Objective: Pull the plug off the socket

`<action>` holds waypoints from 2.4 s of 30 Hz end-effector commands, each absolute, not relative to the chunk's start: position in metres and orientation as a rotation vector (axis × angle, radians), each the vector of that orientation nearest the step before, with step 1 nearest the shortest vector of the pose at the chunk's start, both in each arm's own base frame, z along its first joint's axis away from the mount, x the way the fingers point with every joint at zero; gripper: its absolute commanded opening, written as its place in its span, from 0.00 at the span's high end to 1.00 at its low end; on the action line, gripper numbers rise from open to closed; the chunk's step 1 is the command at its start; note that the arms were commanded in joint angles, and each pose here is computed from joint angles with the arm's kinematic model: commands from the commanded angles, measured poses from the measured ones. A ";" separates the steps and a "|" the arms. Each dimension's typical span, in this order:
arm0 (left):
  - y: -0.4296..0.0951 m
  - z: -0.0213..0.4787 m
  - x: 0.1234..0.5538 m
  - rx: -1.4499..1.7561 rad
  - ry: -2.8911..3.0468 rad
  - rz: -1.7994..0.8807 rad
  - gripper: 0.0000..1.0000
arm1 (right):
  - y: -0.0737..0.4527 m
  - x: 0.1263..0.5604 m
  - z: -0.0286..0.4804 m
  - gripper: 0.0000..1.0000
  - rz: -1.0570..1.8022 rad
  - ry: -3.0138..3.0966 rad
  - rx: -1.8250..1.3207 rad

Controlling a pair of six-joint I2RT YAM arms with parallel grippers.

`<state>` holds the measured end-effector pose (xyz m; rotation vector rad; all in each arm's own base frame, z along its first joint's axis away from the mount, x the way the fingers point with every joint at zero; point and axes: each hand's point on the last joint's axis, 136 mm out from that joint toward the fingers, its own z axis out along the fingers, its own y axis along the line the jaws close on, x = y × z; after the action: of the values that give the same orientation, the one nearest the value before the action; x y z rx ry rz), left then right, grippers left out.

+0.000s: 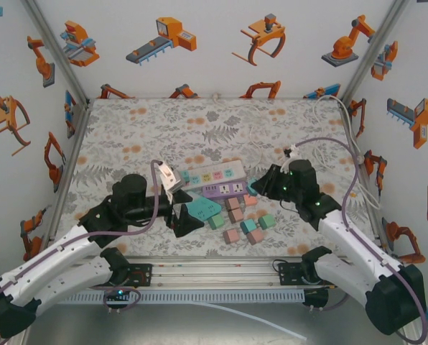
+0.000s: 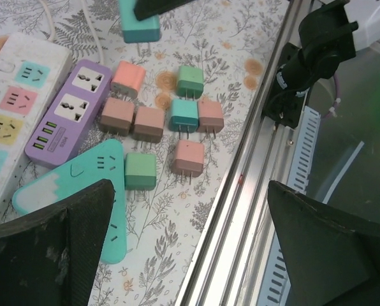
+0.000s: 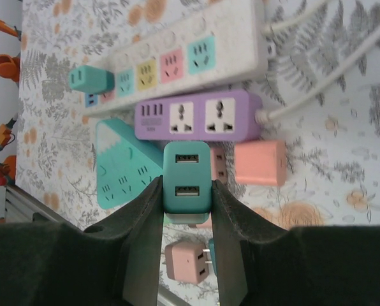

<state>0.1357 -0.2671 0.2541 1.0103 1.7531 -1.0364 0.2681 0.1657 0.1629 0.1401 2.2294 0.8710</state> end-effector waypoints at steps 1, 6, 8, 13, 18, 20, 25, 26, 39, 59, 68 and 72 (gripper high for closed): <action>-0.264 0.259 0.141 1.006 1.707 -0.975 0.00 | 0.164 0.268 0.159 1.00 0.968 2.174 0.294; -0.262 0.258 0.146 1.003 1.702 -0.934 0.03 | 0.163 0.258 0.125 1.00 0.991 2.239 0.400; -0.262 0.254 0.146 1.003 1.711 -0.929 0.03 | 0.162 0.256 0.115 1.00 0.989 2.254 0.428; -0.261 0.249 0.147 0.991 1.731 -0.928 0.03 | 0.157 0.255 0.095 1.00 0.952 2.277 0.471; -0.260 0.245 0.149 0.982 1.741 -0.919 0.03 | 0.159 0.251 0.079 0.98 0.941 2.316 0.470; -0.261 0.244 0.150 0.980 1.741 -0.916 0.03 | 0.159 0.249 0.075 0.96 0.934 2.323 0.468; -0.263 0.241 0.151 0.985 1.751 -0.910 0.03 | 0.155 0.246 0.066 0.85 0.892 2.345 0.463; -0.263 0.241 0.152 0.985 1.752 -0.908 0.03 | 0.155 0.245 0.064 0.82 0.884 2.352 0.461; -0.259 0.237 0.155 0.971 1.766 -0.877 0.03 | 0.143 0.238 0.054 0.57 0.769 2.403 0.458; -0.218 0.223 0.202 0.661 1.926 -0.571 0.03 | 0.151 0.266 0.133 0.44 0.684 2.205 0.107; -0.147 0.207 0.243 0.164 2.061 -0.406 0.03 | 0.204 0.290 0.225 0.44 0.719 1.838 -0.447; -0.124 0.198 0.256 0.003 2.118 -0.408 0.03 | 0.236 0.286 0.253 0.42 0.796 1.667 -0.682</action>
<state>0.2520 -0.1390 0.2085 0.1555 2.0603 -0.3913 0.2920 0.2064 0.2071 -0.4163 1.9216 0.7511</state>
